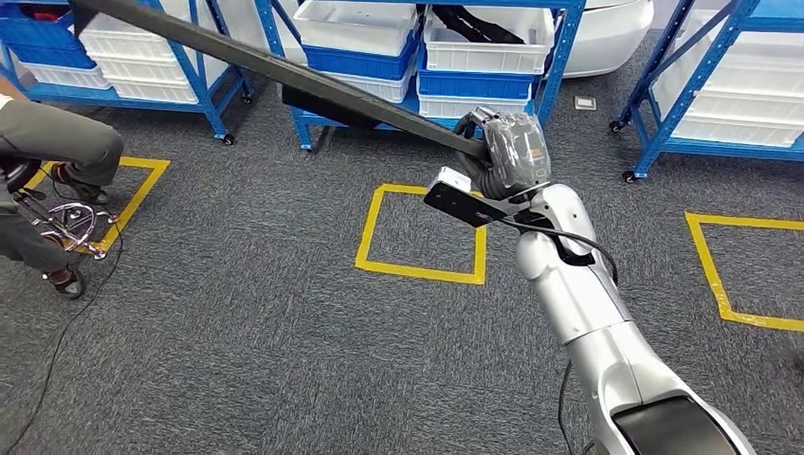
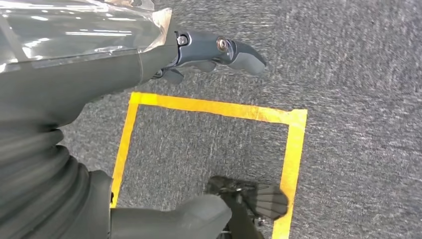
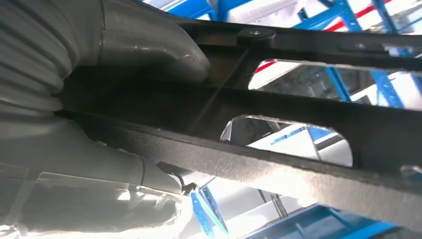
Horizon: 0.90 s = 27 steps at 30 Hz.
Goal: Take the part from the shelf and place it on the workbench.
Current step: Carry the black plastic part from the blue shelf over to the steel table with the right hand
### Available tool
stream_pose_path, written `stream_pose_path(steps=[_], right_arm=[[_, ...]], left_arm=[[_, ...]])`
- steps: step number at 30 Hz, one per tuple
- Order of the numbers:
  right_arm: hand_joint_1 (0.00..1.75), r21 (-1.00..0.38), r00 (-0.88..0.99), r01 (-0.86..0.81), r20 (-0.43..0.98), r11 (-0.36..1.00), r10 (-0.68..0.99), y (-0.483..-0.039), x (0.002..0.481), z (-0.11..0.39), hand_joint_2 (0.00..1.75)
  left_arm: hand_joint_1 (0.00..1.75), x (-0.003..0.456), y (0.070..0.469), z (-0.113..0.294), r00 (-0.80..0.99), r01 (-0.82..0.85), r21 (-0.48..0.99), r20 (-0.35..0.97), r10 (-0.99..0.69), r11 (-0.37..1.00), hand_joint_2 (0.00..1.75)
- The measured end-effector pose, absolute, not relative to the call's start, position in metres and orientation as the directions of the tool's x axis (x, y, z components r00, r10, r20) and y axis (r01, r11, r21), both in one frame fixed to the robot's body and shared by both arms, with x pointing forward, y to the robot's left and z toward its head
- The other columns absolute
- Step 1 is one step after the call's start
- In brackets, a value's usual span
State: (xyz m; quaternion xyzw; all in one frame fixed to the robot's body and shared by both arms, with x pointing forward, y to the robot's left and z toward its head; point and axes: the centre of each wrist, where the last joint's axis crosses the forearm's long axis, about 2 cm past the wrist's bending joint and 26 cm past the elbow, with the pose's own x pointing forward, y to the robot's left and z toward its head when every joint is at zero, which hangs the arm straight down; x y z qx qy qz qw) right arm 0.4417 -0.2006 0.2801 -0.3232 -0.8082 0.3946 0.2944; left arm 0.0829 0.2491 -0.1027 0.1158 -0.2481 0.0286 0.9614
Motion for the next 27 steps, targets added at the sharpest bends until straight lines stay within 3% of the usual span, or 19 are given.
stream_pose_path(steps=[27], right_arm=[[1.75, -0.839, -0.615, 0.293, 0.201, 0.458, 0.762, -0.1990, 0.4414, 0.2760, 1.75]], left_arm=[[0.00, 0.0773, 0.2479, -0.1034, 0.883, -0.115, 0.240, 0.469, -0.012, 0.964, 1.75]])
